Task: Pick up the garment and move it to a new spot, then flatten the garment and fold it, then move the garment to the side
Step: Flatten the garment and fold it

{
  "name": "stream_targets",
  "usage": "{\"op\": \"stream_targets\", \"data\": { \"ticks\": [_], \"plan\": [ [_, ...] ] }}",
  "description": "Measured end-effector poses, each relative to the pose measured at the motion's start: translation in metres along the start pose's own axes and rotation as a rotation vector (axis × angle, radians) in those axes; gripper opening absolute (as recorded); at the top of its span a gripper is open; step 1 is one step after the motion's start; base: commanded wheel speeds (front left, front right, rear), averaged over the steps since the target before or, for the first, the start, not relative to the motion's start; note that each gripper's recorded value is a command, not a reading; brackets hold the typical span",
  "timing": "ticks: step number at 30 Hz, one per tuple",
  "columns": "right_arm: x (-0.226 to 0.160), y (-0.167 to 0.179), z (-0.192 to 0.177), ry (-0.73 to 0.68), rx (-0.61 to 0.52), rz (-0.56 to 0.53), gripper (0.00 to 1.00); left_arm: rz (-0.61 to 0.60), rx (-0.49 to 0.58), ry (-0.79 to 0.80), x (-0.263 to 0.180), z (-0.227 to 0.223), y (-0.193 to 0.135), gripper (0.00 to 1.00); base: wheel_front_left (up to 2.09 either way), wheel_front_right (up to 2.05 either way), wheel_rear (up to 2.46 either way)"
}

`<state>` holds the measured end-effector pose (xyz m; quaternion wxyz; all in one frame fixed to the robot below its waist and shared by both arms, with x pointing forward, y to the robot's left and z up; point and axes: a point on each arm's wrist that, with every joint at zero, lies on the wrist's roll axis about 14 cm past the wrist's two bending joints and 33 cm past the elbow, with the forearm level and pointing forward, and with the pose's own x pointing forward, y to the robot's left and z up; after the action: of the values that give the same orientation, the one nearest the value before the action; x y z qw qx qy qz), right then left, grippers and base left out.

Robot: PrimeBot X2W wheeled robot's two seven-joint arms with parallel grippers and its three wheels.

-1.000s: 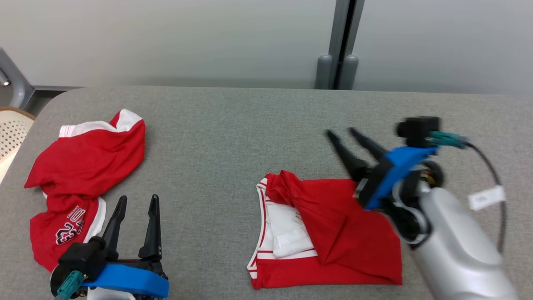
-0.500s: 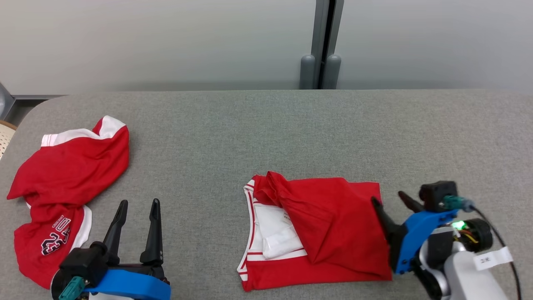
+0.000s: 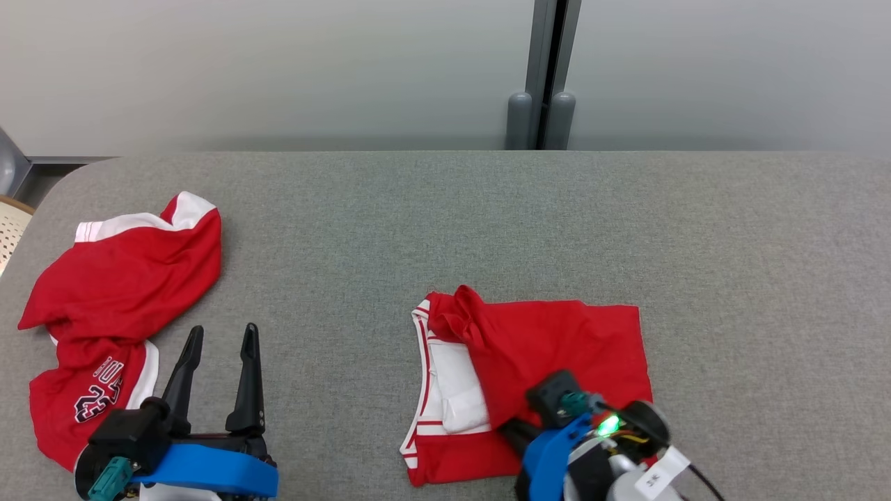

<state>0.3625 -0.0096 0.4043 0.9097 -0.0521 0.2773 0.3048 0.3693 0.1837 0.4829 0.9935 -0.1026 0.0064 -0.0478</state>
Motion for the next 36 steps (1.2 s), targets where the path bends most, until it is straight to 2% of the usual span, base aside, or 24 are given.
{"op": "stream_targets", "data": {
  "ticks": [7,10,13,16,19,24,28,29,30,36],
  "plan": [
    [-0.005,0.082,0.03,-0.082,0.084,0.272,0.0,0.007,-0.003,-0.005,0.0,0.002,0.001,1.0,0.0,0.0,0.0],
    [-0.012,0.103,0.04,-0.096,0.11,0.346,0.0,0.012,-0.004,-0.006,-0.001,0.003,0.001,1.0,0.0,0.0,0.0],
    [-0.018,0.106,0.054,-0.135,0.137,0.368,0.0,0.012,-0.003,-0.009,-0.001,0.004,0.001,1.0,0.0,0.0,0.0],
    [-0.025,0.082,0.074,-0.226,0.165,0.311,0.0,0.015,-0.008,-0.009,-0.004,0.004,0.001,1.0,0.0,0.0,0.0],
    [-0.034,0.042,0.086,-0.314,0.196,0.192,0.0,0.019,-0.008,-0.012,-0.005,0.004,0.001,1.0,0.0,0.0,0.0],
    [-0.057,-0.036,0.085,-0.409,0.185,-0.081,0.0,0.016,-0.009,-0.016,-0.008,0.006,-0.001,1.0,0.0,0.0,0.0],
    [-0.089,-0.089,0.082,-0.52,0.199,-0.288,0.0,0.02,-0.008,-0.027,-0.011,0.009,-0.001,1.0,0.0,0.0,0.0],
    [-0.096,-0.096,0.079,-0.536,0.198,-0.322,0.55,0.02,-0.008,-0.028,-0.012,0.009,-0.001,1.0,0.0,0.0,0.0],
    [-0.102,-0.103,0.076,-0.552,0.203,-0.353,1.0,0.02,-0.008,-0.029,-0.012,0.01,-0.001,1.0,0.0,0.0,0.0],
    [-0.135,-0.126,0.063,-0.61,0.227,-0.475,1.0,0.01,-0.005,-0.023,-0.017,0.007,-0.005,1.0,0.0,0.0,0.0]
  ]
}}
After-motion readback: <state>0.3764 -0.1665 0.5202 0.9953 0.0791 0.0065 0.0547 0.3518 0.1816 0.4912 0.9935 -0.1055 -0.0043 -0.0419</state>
